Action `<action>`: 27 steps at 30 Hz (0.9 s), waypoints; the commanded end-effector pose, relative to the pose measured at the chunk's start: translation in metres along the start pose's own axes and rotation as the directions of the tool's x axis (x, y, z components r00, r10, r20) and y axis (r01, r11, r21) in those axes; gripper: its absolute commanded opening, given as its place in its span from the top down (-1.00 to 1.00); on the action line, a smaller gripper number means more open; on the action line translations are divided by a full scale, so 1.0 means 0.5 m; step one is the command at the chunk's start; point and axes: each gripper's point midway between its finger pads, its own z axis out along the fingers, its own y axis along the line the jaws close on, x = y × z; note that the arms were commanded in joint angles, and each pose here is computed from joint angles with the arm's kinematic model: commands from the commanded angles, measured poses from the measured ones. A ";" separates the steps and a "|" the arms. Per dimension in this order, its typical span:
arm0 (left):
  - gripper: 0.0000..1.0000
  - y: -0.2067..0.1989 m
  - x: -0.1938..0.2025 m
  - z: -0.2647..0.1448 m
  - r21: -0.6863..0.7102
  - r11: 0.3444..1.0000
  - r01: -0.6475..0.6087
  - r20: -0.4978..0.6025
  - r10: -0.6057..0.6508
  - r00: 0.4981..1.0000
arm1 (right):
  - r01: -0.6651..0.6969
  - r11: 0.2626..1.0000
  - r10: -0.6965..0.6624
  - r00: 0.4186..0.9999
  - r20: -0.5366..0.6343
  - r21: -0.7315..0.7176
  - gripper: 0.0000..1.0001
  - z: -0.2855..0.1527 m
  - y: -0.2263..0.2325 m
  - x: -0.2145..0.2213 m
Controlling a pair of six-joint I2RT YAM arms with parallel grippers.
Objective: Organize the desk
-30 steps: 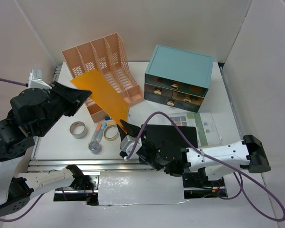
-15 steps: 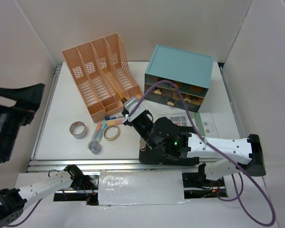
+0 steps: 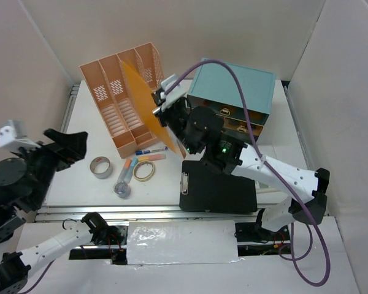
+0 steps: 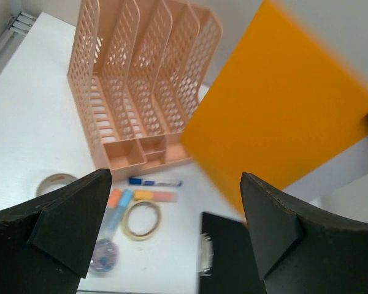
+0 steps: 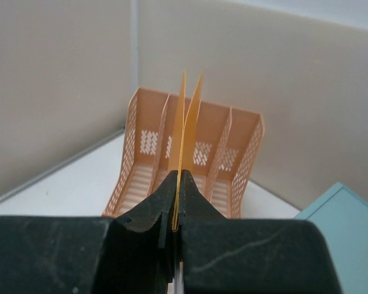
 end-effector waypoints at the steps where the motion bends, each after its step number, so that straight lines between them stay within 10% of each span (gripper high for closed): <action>1: -0.99 0.000 0.056 0.007 0.074 0.989 -0.126 -0.050 0.130 0.990 | -0.070 0.998 0.071 0.991 0.116 -0.008 1.00 0.020 -0.036 -0.113; 16: -0.99 -0.055 0.196 0.040 0.317 0.902 -0.292 -0.127 0.345 0.930 | 0.003 1.000 -0.008 0.982 0.189 0.029 1.00 0.097 -0.107 -0.184; 27: -0.99 0.055 0.260 0.051 0.174 0.949 -0.264 -0.099 0.283 0.954 | 0.066 0.989 -0.089 0.980 0.176 0.135 1.00 0.249 -0.172 -0.098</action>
